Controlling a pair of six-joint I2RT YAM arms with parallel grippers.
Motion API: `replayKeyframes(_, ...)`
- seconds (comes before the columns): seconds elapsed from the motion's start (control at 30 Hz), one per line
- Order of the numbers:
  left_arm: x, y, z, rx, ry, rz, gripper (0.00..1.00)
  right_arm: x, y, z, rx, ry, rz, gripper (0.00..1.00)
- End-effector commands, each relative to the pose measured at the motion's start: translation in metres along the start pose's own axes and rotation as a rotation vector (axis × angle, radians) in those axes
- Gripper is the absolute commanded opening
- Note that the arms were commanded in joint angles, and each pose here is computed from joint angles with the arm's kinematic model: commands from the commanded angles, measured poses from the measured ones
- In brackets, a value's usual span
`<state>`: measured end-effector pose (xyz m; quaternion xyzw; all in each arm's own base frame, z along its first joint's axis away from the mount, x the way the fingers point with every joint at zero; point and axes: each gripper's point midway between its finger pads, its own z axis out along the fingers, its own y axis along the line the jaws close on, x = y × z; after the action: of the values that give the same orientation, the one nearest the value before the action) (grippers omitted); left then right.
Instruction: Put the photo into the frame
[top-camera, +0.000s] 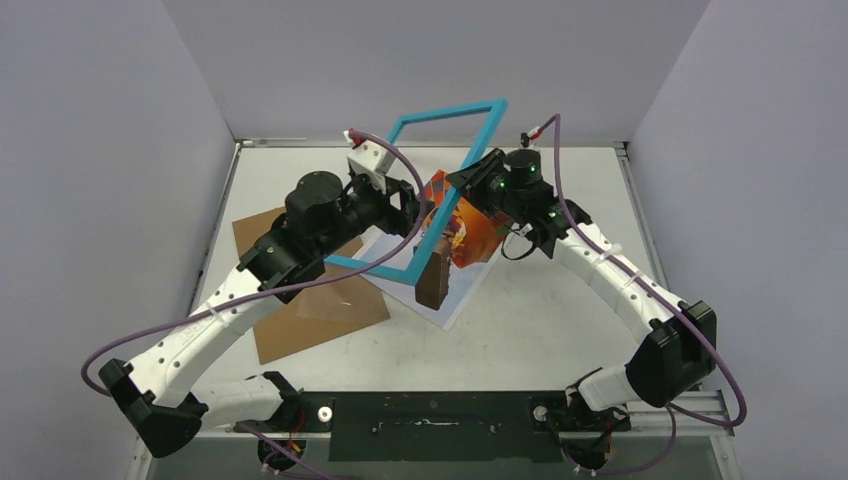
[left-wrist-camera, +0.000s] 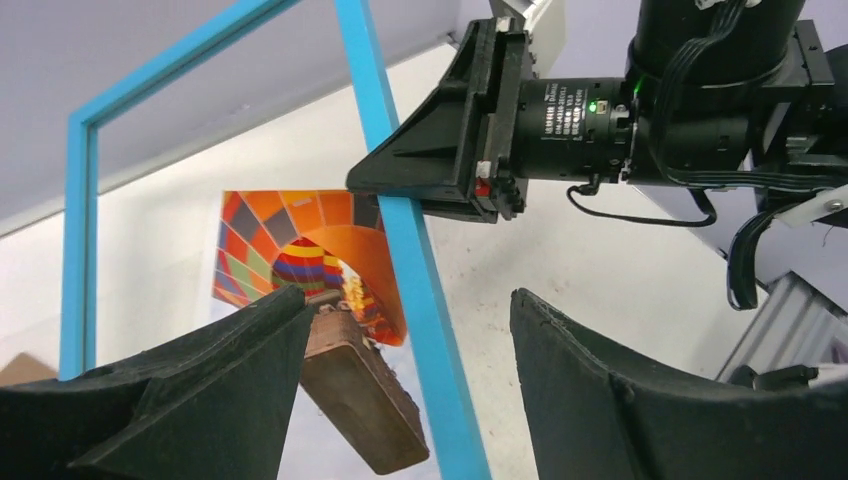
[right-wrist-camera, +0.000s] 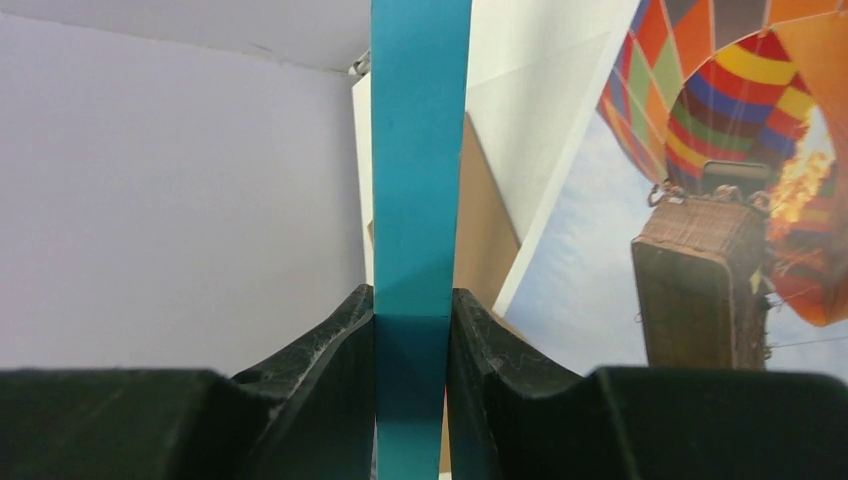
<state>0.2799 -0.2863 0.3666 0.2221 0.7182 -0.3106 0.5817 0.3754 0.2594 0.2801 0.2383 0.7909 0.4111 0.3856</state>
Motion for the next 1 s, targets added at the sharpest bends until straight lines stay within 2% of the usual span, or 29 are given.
replayKeyframes(0.0,-0.026,0.023,-0.025,-0.134,-0.016,0.013,0.71,-0.014,0.071,-0.022,-0.165,0.057,0.051,0.00)
replayKeyframes(0.13,-0.032,0.040,-0.041,-0.226,-0.005,-0.010,0.71,-0.012,0.080,-0.034,-0.150,0.100,0.069,0.00)
replayKeyframes(0.43,-0.021,0.065,-0.069,-0.343,0.029,-0.049,0.72,-0.046,0.040,-0.081,0.068,0.119,-0.063,0.00)
replayKeyframes(0.7,0.015,0.068,-0.059,-0.348,0.137,-0.114,0.72,-0.070,-0.003,-0.122,0.245,0.150,-0.250,0.00)
replayKeyframes(0.97,0.060,0.069,-0.035,-0.319,0.280,-0.145,0.72,-0.103,-0.023,-0.158,0.335,0.117,-0.325,0.00)
